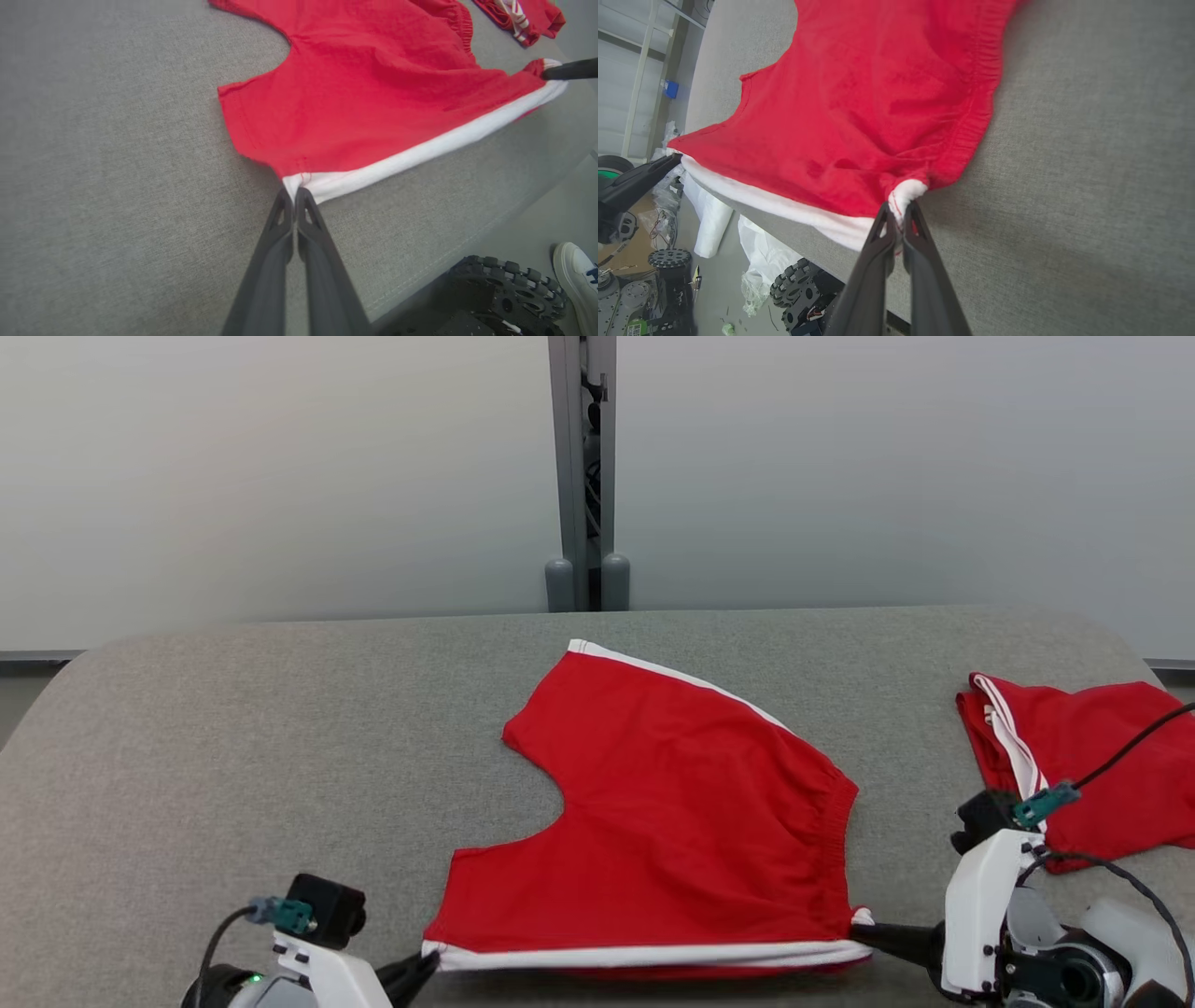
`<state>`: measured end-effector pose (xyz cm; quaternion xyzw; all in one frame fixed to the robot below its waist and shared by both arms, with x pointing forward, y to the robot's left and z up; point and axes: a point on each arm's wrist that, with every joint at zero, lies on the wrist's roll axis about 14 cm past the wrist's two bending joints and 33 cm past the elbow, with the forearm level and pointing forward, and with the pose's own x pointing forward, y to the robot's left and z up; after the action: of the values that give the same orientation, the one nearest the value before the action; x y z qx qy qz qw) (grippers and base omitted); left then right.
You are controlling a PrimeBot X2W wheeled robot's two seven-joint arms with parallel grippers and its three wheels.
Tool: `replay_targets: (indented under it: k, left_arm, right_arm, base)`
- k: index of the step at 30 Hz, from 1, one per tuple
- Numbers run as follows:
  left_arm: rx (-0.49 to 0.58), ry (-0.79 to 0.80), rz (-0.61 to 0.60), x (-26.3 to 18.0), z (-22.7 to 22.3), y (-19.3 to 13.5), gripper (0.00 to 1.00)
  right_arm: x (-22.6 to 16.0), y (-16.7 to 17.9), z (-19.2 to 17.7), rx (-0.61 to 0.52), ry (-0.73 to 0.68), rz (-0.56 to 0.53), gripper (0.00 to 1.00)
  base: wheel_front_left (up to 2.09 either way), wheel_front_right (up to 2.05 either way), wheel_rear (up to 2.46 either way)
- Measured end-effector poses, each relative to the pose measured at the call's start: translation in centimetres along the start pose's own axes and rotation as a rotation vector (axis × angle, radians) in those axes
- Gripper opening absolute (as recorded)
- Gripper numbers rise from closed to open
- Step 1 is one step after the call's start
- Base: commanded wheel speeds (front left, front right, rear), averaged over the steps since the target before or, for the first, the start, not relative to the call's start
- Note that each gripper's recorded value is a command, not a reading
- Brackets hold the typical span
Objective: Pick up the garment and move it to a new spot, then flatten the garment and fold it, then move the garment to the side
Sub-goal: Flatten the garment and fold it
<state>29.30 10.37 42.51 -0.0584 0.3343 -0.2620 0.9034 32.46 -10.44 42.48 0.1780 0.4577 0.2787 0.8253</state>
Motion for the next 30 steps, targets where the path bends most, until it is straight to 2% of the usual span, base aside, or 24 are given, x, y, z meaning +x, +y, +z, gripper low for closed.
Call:
replay_targets:
  k: [6,17,24,30]
  left_arm:
    - [0.029,-0.086,0.029,0.6,4.1,1.3,0.00]
    - [0.083,-0.202,0.069,2.9,12.0,3.2,0.00]
    - [0.115,-0.207,0.091,6.2,15.0,4.2,0.00]
    - [0.136,-0.196,0.103,9.9,16.6,5.1,0.00]
  right_arm:
    - [-0.4,0.9,3.0,0.013,-0.119,0.034,0.00]
    - [-0.9,2.7,6.3,0.033,-0.281,0.093,0.00]
    - [-0.6,2.8,8.3,0.100,-0.378,0.111,0.00]
    - [0.2,1.5,9.8,0.206,-0.445,0.101,0.00]
  base:
    - [0.00,0.00,0.00]
    - [0.00,0.00,0.00]
    - [0.00,0.00,0.00]
    - [0.00,0.00,0.00]
